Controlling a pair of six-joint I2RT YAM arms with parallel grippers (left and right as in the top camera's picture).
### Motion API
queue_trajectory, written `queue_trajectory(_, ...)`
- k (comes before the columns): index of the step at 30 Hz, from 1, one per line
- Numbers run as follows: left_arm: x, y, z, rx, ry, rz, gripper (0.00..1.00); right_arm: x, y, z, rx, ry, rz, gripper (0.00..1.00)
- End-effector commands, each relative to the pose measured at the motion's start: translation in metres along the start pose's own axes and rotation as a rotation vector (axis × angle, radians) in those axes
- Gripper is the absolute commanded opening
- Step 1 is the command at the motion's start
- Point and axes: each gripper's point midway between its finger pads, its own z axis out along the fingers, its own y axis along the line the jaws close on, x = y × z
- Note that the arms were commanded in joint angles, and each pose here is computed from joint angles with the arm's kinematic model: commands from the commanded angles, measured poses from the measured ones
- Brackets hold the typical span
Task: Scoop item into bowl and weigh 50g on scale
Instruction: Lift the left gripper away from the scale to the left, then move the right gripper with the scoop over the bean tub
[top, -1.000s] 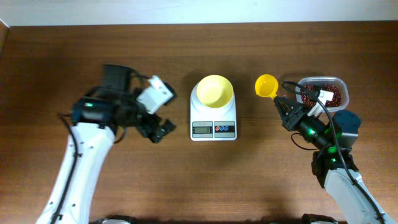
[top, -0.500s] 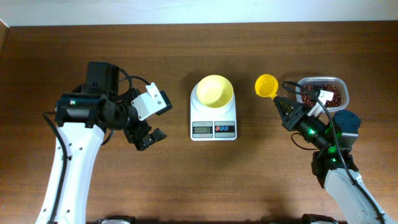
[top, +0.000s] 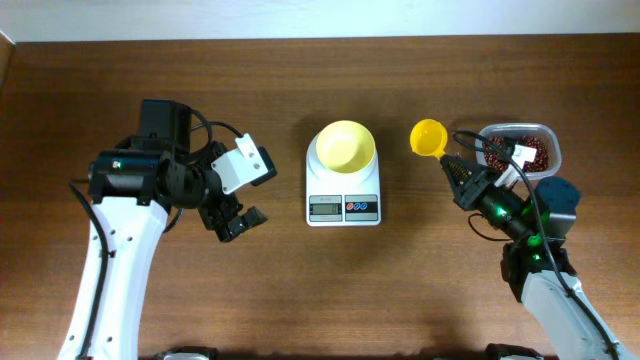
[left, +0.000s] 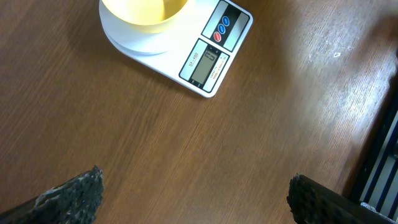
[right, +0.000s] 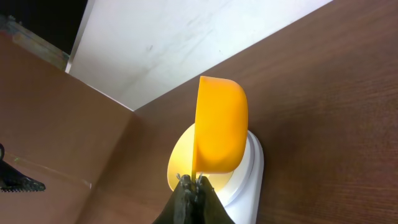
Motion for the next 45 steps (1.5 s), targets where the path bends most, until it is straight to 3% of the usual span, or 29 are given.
queue_trajectory(1, -0.009, -0.001, -0.007, -0.012, -0.034, 0.031, 0.99, -0.002, 0.002, -0.001, -0.013, 0.002, -0.019, 0.04)
queue_trajectory(15, -0.009, -0.001, -0.007, -0.012, -0.034, 0.031, 0.99, 0.022, 0.034, -0.009, -0.209, 0.152, 0.026, 0.04)
queue_trajectory(19, -0.009, -0.001, -0.007, -0.012, -0.034, 0.031, 0.99, -0.005, 0.017, -0.022, -0.170, 0.068, -0.018, 0.04)
queue_trajectory(27, -0.009, -0.001, -0.007, -0.012, -0.034, 0.031, 0.99, -0.072, 0.045, -0.029, -0.205, -0.007, -0.134, 0.04)
queue_trajectory(30, -0.009, -0.001, -0.007, -0.012, -0.034, 0.031, 0.99, -0.089, 0.014, -0.024, -0.004, -0.064, -0.209, 0.04)
queue_trajectory(32, -0.009, -0.001, -0.007, -0.012, -0.034, 0.031, 0.99, -0.087, 0.008, -0.024, 0.030, -0.048, -0.229, 0.04)
queue_trajectory(36, -0.009, -0.001, -0.007, -0.012, -0.034, 0.031, 0.99, -0.085, 0.009, -0.026, 0.074, 0.042, -0.297, 0.04)
queue_trajectory(39, -0.009, -0.001, -0.007, -0.012, -0.034, 0.031, 0.99, -0.079, -0.011, -0.040, 0.275, 0.167, -0.324, 0.04)
queue_trajectory(41, -0.009, -0.001, -0.007, -0.012, -0.034, 0.031, 0.99, -0.076, -0.021, -0.050, 0.373, 0.210, -0.293, 0.04)
queue_trajectory(45, -0.009, -0.001, -0.007, -0.012, -0.034, 0.031, 0.99, -0.069, -0.023, -0.053, 0.389, 0.226, -0.212, 0.04)
